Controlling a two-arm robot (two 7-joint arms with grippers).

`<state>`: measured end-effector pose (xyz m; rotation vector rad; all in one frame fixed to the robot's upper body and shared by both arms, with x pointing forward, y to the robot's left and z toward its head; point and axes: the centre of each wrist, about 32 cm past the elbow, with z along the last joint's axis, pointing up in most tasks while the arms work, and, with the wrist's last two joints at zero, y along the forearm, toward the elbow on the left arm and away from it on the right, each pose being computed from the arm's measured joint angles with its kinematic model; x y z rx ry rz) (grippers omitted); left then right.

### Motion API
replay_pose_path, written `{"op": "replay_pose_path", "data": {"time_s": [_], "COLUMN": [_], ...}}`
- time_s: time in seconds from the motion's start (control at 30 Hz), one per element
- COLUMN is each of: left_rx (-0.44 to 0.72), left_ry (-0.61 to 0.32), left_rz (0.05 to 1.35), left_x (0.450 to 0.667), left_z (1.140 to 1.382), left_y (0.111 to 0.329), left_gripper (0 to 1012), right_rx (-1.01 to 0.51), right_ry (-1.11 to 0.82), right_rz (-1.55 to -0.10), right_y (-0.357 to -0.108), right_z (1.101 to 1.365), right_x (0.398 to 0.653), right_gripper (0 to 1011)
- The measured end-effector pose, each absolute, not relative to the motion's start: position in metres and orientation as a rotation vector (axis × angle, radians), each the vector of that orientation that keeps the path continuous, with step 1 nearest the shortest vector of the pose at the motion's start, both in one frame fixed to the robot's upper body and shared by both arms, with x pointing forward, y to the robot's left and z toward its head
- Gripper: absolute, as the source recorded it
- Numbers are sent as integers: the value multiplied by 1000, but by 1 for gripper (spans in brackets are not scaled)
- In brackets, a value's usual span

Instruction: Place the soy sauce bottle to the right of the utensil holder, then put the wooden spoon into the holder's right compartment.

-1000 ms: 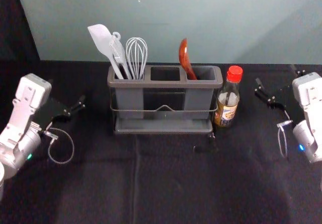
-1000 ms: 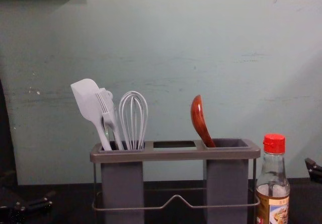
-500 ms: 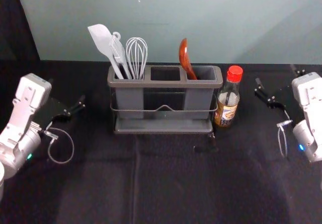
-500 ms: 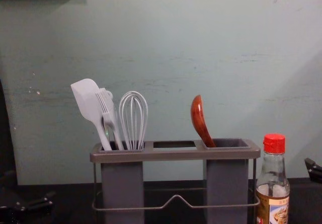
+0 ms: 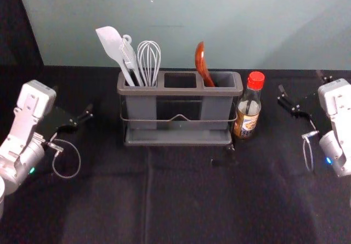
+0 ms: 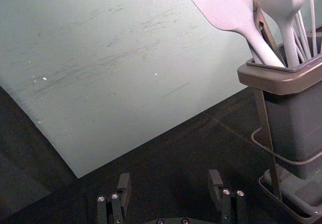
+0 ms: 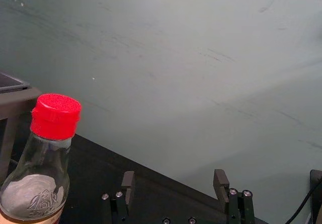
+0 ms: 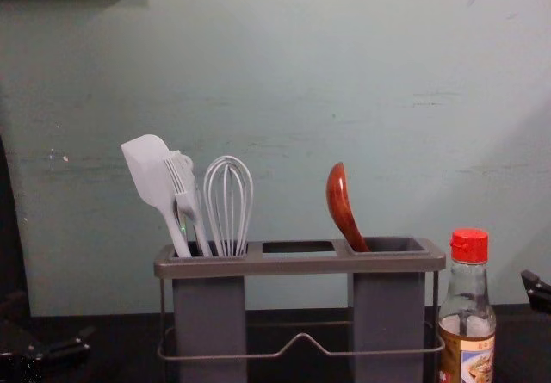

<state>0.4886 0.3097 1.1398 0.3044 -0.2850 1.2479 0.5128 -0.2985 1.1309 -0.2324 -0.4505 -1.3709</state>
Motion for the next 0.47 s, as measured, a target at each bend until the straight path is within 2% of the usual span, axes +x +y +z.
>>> {"op": "replay_pose_path", "data": {"time_s": [0.47], "left_rx": [304], "left_ry": [-285], "left_rz": [1248], "left_x": [489], "left_z": [1140], "left_y": [310], "left_gripper": [1005], "right_rx": [-232], "right_ry": [-450], "right_rz": [-1371], "right_y": [-299], "right_z": [1131], "right_x": [513], "right_gripper": [1002]}}
